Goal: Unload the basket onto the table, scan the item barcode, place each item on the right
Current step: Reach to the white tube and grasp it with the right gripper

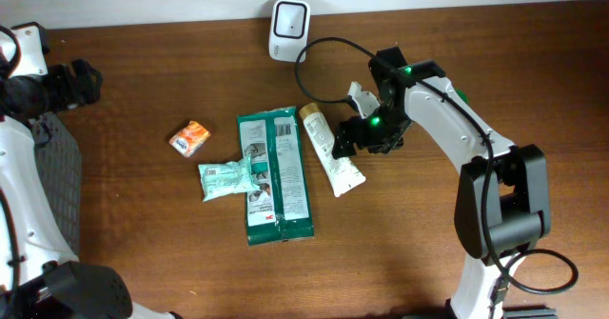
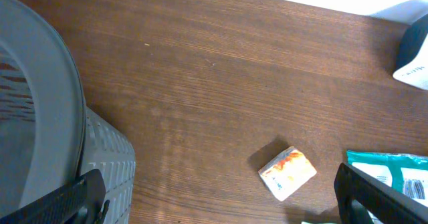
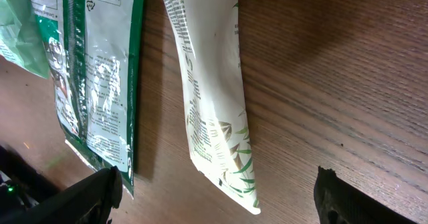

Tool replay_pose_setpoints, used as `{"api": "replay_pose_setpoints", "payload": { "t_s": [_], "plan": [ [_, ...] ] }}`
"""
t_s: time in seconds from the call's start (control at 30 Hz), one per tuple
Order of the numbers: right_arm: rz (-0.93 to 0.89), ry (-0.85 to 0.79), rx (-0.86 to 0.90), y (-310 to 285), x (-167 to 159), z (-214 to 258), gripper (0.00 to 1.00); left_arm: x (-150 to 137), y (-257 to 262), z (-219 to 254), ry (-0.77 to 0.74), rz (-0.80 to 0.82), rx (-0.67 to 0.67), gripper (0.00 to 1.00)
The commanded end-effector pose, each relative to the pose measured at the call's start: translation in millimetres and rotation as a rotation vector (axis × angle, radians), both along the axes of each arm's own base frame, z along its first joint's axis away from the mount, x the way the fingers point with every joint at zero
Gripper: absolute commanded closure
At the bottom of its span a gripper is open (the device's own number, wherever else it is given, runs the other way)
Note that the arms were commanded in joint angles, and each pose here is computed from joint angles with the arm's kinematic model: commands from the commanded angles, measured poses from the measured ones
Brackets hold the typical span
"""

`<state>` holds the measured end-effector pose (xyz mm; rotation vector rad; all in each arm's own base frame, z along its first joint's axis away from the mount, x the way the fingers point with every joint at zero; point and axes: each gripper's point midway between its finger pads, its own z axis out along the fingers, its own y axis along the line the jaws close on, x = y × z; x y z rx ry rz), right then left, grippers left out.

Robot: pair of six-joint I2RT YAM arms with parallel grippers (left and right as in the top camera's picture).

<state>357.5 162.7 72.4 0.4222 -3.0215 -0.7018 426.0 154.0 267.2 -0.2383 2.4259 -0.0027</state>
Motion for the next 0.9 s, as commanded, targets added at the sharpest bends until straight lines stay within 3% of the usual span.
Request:
{"api": "replay_pose_setpoints", "payload": {
  "t_s": [0.0,0.67,0.87],
  "plan": [
    [0.010,0.003,0.012,1.7,-1.4,-1.1,0.11,-0.3,3.8,7.4,-0.018,0.015,0.002,0.01],
    [0.046,0.138,0.040,20.4,-14.6,-59.7,0.12,-0.3,3.9,7.4,-0.018,0.015,0.002,0.01],
    [0.046,0.150,0.038,19.2,-22.6,-71.4,0.20,-0.4,4.1,7.4,-0.018,0.016,0.002,0.01]
  ]
}}
